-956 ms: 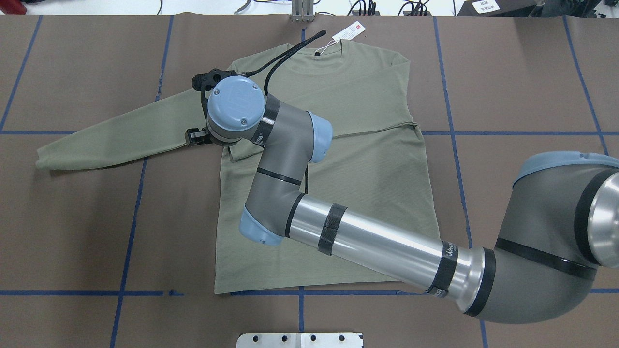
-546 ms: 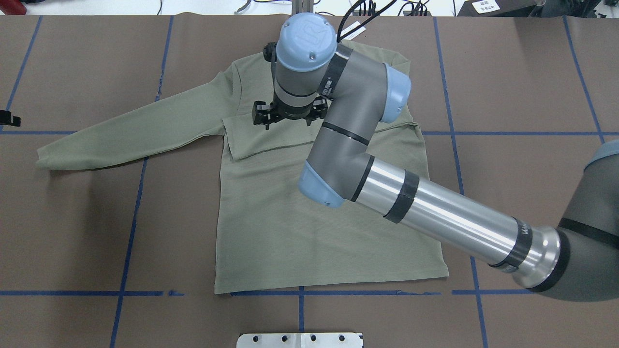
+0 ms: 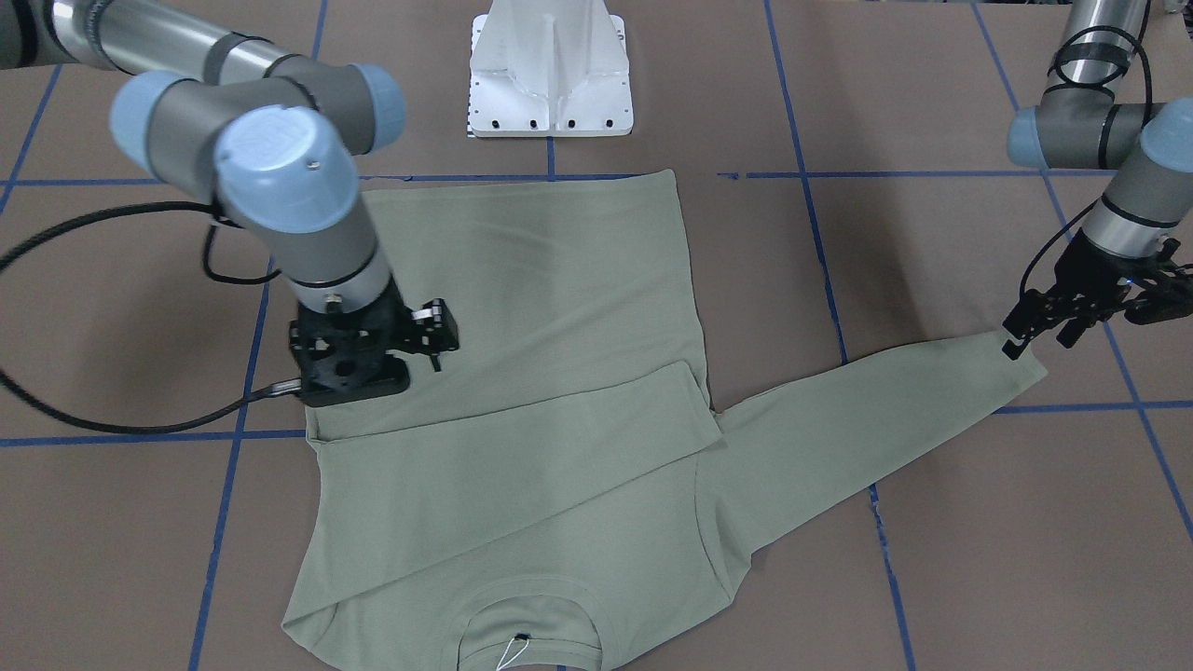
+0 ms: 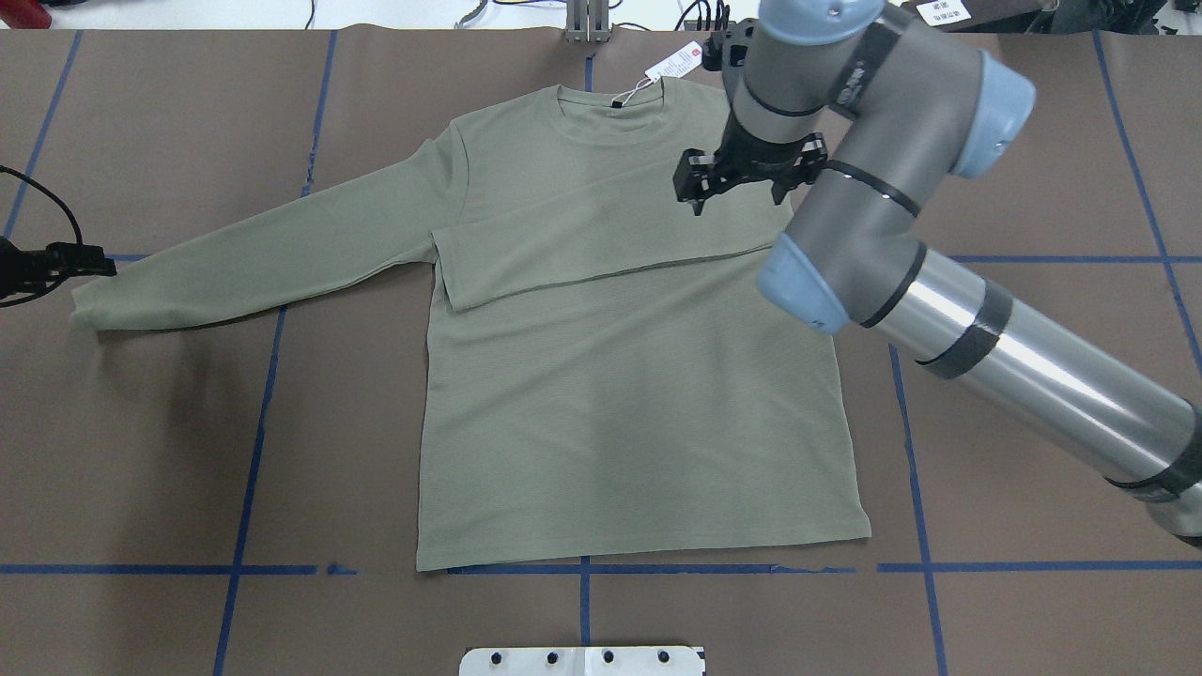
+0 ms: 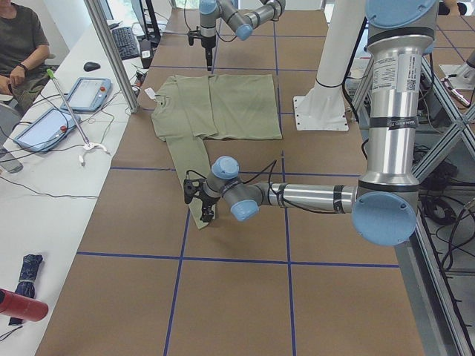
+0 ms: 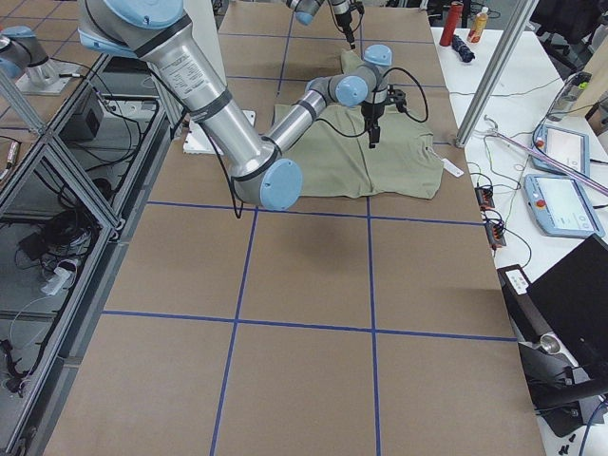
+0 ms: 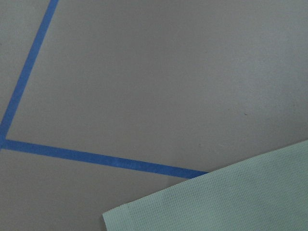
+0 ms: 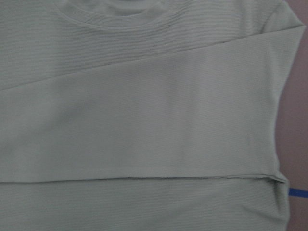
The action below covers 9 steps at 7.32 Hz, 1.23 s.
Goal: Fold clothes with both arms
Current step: 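Release the sleeve and raise the right gripper away from the shirt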
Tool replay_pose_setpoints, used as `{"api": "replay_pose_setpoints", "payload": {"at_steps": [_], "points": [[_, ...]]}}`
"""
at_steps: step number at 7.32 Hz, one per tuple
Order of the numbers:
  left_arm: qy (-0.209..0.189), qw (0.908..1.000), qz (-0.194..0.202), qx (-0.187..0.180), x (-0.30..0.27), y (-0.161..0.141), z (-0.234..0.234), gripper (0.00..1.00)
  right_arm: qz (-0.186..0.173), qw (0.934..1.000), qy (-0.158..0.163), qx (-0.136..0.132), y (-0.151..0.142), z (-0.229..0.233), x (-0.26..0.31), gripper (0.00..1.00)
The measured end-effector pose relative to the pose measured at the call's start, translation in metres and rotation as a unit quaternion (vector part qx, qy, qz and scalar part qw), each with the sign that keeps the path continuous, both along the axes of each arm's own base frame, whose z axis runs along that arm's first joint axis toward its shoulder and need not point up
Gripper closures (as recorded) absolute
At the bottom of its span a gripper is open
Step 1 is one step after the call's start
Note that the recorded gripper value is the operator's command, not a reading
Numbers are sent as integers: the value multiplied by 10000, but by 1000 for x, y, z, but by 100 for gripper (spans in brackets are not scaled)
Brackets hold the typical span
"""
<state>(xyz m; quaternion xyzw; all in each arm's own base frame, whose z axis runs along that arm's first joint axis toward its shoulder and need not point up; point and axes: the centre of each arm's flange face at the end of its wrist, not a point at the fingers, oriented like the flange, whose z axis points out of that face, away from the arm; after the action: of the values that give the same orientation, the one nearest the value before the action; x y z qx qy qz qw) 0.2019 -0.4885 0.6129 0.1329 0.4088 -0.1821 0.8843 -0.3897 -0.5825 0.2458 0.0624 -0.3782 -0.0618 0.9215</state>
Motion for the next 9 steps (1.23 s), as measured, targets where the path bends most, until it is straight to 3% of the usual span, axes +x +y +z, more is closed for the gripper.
{"api": "replay_pose_setpoints", "payload": {"at_steps": [2, 4, 9], "points": [[-129, 9998, -58, -139, 7, 3, 16, 0, -199, 9997, -19, 103, 3, 36, 48, 0], [-196, 9996, -10, -206, 13, 6, 26, 3, -237, 9996, -29, 132, 5, 44, 59, 0], [-219, 9994, 29, -255, 16, 11, 31, 47, -243, 9996, -30, 132, 8, 49, 61, 0]]}}
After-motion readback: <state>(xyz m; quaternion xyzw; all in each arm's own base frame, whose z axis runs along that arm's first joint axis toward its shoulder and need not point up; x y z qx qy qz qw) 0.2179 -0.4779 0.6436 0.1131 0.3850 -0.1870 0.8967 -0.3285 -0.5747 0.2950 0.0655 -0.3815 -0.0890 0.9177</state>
